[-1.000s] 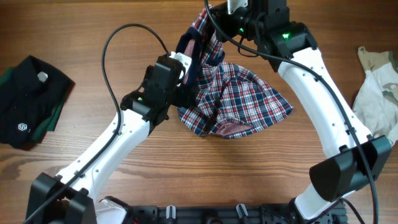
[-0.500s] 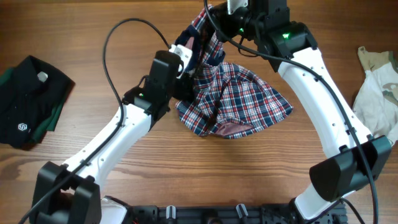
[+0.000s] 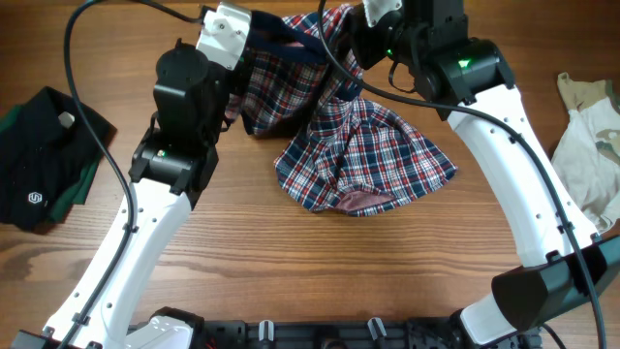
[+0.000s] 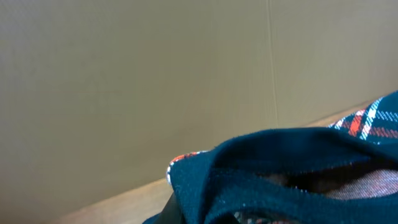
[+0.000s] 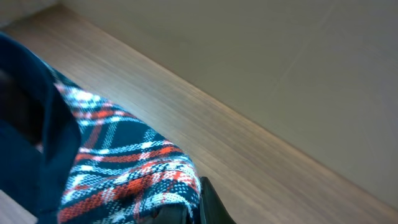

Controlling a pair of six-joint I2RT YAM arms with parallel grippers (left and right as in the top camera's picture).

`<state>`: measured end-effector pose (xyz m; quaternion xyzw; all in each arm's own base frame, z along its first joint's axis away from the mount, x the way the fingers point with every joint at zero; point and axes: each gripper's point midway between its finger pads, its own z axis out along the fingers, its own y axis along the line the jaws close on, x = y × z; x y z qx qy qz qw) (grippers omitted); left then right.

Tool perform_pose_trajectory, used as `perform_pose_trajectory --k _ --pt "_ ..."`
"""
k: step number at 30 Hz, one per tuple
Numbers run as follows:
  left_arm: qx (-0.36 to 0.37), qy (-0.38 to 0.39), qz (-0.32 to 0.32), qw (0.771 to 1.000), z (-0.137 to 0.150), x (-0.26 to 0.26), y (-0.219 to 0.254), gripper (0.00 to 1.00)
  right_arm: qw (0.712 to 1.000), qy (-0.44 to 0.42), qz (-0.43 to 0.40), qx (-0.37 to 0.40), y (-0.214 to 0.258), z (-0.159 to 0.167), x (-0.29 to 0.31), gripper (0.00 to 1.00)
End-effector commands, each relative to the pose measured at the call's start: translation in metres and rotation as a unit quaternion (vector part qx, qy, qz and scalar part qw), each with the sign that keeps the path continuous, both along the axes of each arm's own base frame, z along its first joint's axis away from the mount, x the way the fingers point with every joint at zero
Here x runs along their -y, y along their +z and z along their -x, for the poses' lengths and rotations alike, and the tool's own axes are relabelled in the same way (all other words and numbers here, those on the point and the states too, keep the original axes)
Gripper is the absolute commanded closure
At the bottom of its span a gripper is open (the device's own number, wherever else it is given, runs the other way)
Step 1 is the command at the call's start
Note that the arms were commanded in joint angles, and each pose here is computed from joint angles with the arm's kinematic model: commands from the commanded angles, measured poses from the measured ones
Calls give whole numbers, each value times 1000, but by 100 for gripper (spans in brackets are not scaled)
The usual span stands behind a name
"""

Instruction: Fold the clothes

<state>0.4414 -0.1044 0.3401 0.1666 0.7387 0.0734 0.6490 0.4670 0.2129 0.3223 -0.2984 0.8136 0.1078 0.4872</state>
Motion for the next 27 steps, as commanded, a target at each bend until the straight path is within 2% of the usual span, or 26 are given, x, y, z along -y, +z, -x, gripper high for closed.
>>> perform_pose_trajectory --k 1,8,11,15,22,27 --pt "38 13 -11 999 -3 -12 23 96 998 -16 34 59 29 -5 14 96" --pt "84 29 2 996 -6 -25 47 96 993 -32 24 107 51 -16 16 96" --pt "87 29 3 996 -6 -25 49 96 988 -67 26 137 65 -25 26 96" --pt "87 29 3 996 -6 -25 49 96 988 -68 25 133 63 -25 26 96" --pt "105 29 8 994 -6 -25 58 96 993 -22 -10 115 77 3 15 96" --pt "71 30 22 997 -2 -26 47 96 996 -18 -24 85 81 27 20 96"
